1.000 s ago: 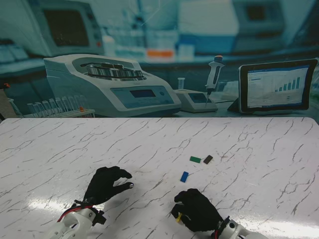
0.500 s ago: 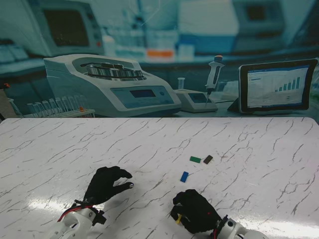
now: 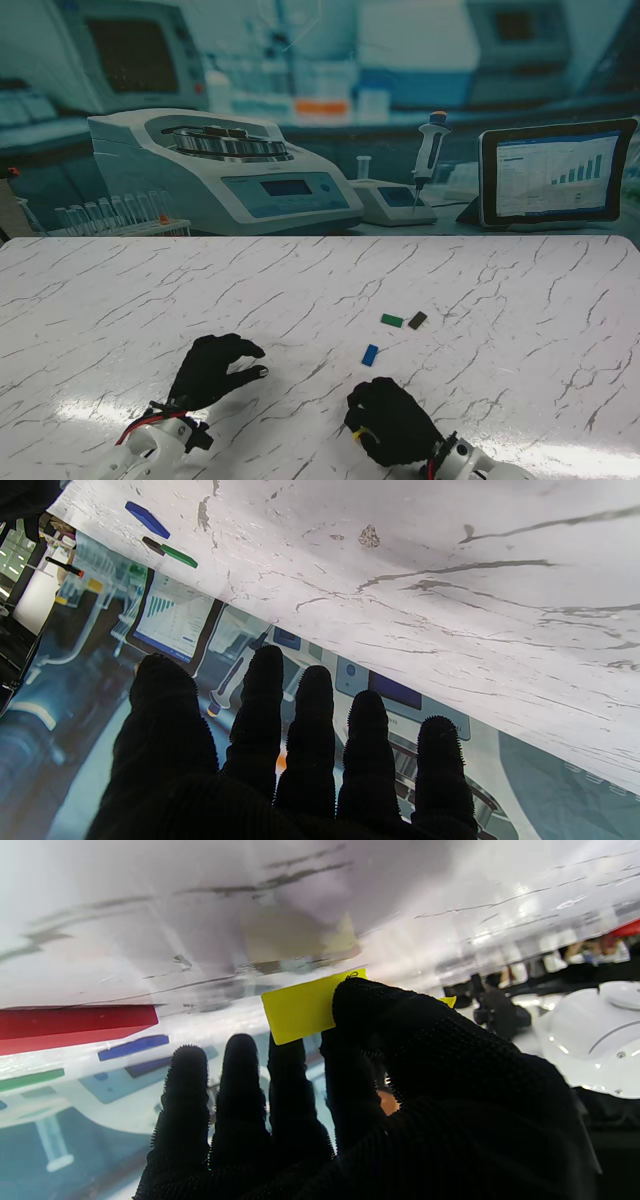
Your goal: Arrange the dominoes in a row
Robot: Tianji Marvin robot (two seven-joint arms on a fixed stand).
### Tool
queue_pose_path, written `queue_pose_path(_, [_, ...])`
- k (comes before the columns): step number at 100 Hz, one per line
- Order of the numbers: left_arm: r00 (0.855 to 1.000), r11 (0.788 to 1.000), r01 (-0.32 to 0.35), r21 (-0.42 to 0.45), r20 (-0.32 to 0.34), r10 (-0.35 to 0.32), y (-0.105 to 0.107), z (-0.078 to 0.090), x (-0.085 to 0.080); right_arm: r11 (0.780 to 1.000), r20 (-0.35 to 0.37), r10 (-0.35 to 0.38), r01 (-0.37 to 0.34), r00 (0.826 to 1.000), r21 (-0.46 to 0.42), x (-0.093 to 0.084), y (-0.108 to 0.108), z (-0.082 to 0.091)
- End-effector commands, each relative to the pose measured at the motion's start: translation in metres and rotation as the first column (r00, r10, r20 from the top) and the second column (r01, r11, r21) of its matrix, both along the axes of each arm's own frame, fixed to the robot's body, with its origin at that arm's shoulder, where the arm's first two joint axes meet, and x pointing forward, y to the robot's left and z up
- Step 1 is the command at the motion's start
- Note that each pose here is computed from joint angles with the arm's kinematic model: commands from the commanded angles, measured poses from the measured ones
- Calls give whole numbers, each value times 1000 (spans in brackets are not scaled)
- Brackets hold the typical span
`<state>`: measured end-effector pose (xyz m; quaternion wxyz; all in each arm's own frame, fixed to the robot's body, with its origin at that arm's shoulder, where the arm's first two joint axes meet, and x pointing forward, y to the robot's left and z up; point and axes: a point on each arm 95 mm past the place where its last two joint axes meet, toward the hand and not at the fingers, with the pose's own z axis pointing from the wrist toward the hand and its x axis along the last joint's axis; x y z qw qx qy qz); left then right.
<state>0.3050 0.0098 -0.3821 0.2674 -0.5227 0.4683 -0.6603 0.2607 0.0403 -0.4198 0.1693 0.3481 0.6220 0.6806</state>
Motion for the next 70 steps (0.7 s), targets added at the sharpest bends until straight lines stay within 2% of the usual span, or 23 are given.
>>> queue_pose_path(1, [1000,999,27,-19,-9,-27,-5,-2,-3,1000,-16,-1,1,1000,0,-8,3,-6])
queue_pose_path(48, [1000,999,28,-22,-11,-28,-5,-2,-2,999,91,-38,38,995,7,-7,5,10])
queue_pose_path(70, [1000,999,29,-24,-10,-29,-5,-3,-2,999,114,-47,47,992,1,-7,5,17])
